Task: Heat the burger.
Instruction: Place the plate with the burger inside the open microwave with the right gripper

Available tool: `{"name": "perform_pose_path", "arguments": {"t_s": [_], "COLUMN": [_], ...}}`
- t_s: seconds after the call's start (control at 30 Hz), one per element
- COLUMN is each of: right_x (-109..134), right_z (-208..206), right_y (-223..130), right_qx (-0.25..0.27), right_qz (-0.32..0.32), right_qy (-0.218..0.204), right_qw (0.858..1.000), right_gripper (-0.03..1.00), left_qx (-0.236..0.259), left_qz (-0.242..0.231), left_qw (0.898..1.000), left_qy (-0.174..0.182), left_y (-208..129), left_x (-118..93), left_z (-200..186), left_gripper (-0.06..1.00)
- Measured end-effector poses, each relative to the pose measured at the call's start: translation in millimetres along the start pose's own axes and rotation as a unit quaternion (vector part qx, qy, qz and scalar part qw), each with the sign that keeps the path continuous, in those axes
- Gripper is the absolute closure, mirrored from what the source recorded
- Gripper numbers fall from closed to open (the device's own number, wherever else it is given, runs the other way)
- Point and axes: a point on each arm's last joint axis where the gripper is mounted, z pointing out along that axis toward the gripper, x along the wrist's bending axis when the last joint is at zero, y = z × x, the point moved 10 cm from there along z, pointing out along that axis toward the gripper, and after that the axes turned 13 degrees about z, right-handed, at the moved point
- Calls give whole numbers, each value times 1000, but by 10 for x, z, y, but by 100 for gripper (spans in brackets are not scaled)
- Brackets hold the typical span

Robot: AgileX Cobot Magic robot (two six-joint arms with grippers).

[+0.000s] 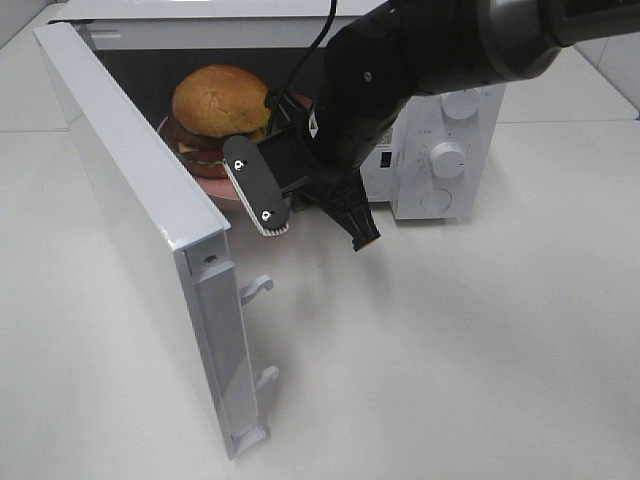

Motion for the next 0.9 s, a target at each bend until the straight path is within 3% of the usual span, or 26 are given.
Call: {"name": "perform_pose_path", "arguments": {"t_s": [0.47,0.9], "right_x": [-211,-573], "right_z": [189,312], "right_y": [53,179], "right_qx": [12,1], "right_qz": [10,36], "right_qy": [14,-13], "right_qw": [1000,999], "right_gripper": [92,92], "left_qx": [0,0], "left_qz": [0,0], "left_qw": [1000,1000], "left_qy": [0,0], "left_y": [0,0], "left_x": [0,0], "left_z": [0,0], "left_gripper": [-4,-4]}}
